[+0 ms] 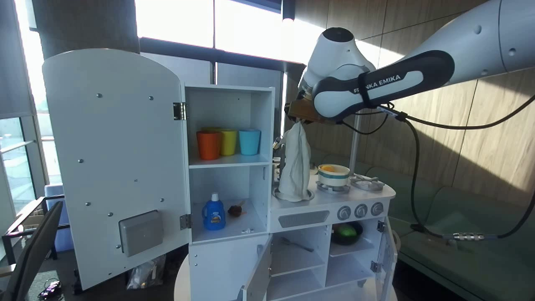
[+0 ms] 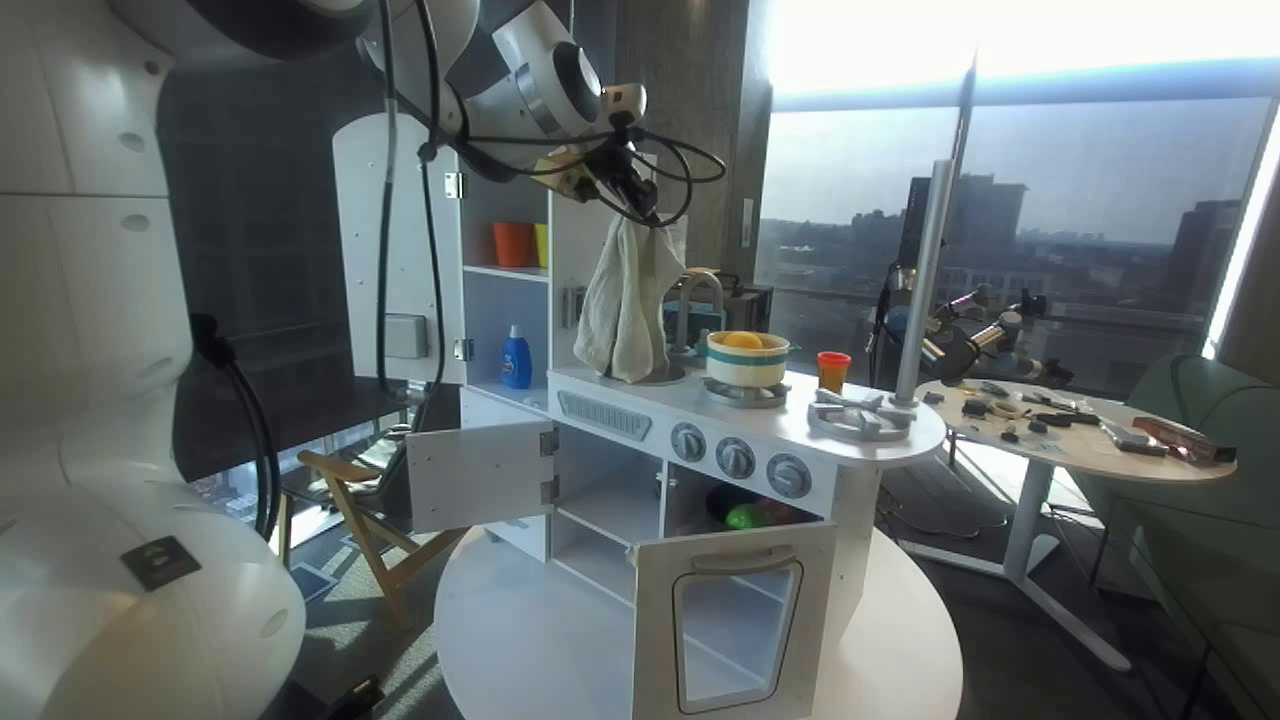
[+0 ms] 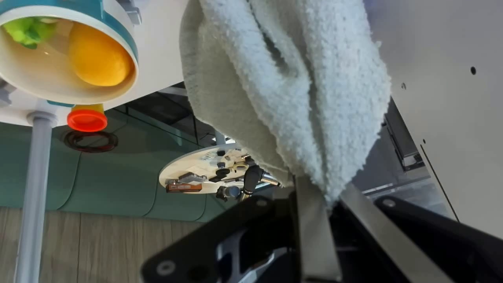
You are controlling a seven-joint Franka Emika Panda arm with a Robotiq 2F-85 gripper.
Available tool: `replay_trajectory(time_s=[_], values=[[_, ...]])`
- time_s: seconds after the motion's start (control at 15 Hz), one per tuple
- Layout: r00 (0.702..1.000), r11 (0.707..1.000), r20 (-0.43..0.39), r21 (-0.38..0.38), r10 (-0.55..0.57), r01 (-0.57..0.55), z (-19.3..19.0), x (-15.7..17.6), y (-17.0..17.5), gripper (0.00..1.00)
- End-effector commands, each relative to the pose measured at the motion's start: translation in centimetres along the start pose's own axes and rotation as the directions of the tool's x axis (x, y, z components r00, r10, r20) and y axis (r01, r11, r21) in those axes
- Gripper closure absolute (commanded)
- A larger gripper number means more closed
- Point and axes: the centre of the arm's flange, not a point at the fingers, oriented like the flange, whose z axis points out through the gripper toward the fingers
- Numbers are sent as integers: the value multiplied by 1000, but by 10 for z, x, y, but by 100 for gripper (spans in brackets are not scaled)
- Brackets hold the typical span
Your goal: Use the towel to wipe the sink.
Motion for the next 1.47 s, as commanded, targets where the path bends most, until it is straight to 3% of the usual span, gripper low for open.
replay_trajectory(time_s=[0.0, 0.67, 1.07, 1.4], values=[[998, 999, 55, 14, -42, 42, 12, -7, 8, 96], [949, 985, 263, 30, -172, 171, 75, -59, 17, 96], [867, 951, 399, 201, -298, 234, 106, -67, 30, 95], [832, 943, 446, 187, -330, 274, 125, -72, 46, 95]])
